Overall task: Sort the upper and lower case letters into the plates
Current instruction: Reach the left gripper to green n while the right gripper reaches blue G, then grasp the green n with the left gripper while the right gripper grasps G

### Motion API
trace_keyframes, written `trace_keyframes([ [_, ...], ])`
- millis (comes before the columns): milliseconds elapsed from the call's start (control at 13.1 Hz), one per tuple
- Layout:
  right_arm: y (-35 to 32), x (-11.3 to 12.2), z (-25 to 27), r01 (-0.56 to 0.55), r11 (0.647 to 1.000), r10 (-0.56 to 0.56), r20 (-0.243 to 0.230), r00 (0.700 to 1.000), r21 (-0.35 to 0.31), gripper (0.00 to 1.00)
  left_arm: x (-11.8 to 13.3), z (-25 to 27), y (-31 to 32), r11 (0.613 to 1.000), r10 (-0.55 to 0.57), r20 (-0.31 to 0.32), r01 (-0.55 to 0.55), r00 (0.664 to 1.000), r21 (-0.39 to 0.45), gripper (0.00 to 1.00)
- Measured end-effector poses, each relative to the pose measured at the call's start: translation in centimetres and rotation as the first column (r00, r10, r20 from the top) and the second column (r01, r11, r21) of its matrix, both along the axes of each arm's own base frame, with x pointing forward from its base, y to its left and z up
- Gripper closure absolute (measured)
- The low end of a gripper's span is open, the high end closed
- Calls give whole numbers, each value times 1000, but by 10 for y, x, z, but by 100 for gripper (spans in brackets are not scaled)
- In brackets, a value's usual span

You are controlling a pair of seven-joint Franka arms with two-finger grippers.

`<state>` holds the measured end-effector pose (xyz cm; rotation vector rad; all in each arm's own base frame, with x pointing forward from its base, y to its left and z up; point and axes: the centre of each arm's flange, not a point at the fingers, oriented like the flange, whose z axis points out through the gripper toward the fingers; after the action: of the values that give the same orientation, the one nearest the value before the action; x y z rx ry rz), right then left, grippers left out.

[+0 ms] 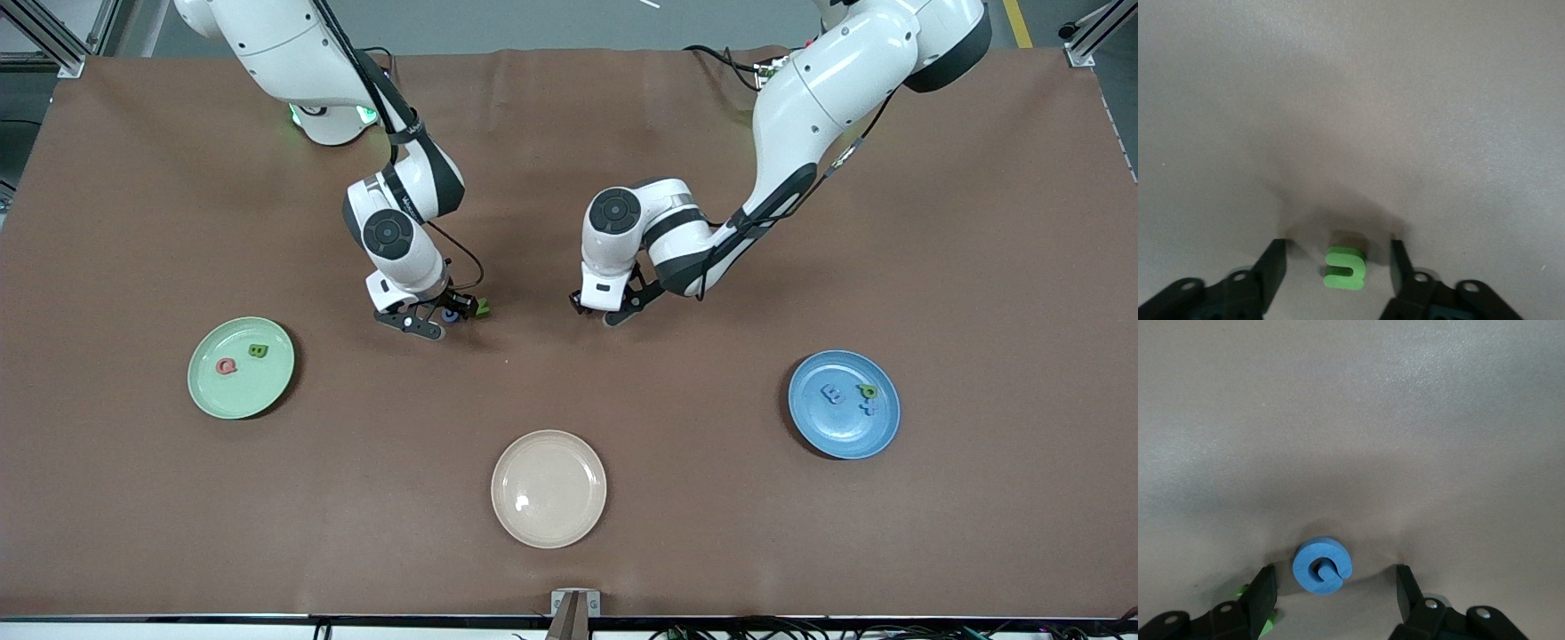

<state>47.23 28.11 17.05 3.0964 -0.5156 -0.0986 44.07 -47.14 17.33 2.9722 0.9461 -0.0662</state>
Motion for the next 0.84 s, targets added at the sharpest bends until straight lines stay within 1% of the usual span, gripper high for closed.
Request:
trace_keyframes([
  [76,1,1,2,-1,1000,1,6,1000,4,27,0,0,-1,1000,3,-1,-3,1000,0,45],
  [152,3,2,3,-1,1000,1,9,1000,5,33,0,1,-2,1000,4,2,-4,1000,-3,58],
  [228,3,2,3,-1,1000,1,9,1000,5,35,1,2,-2,1000,4,3,-4,1000,-4,68],
  [304,3,2,3,-1,1000,1,9,1000,6,35,1,2,-2,1000,4,3,-4,1000,-4,69],
  [381,3,3,4,-1,1000,1,11,1000,7,39,1,2,-3,1000,3,3,-3,1000,-3,74],
  [609,2,4,4,4,1000,-4,13,1000,6,41,2,3,-1,1000,5,0,-5,1000,16,74],
  [761,-1,6,5,10,1000,-10,15,1000,4,41,18,10,7,999,29,9,-29,1000,39,74],
  [837,-2,7,5,11,1000,-11,16,1000,4,42,34,18,16,997,46,20,-47,999,56,74],
])
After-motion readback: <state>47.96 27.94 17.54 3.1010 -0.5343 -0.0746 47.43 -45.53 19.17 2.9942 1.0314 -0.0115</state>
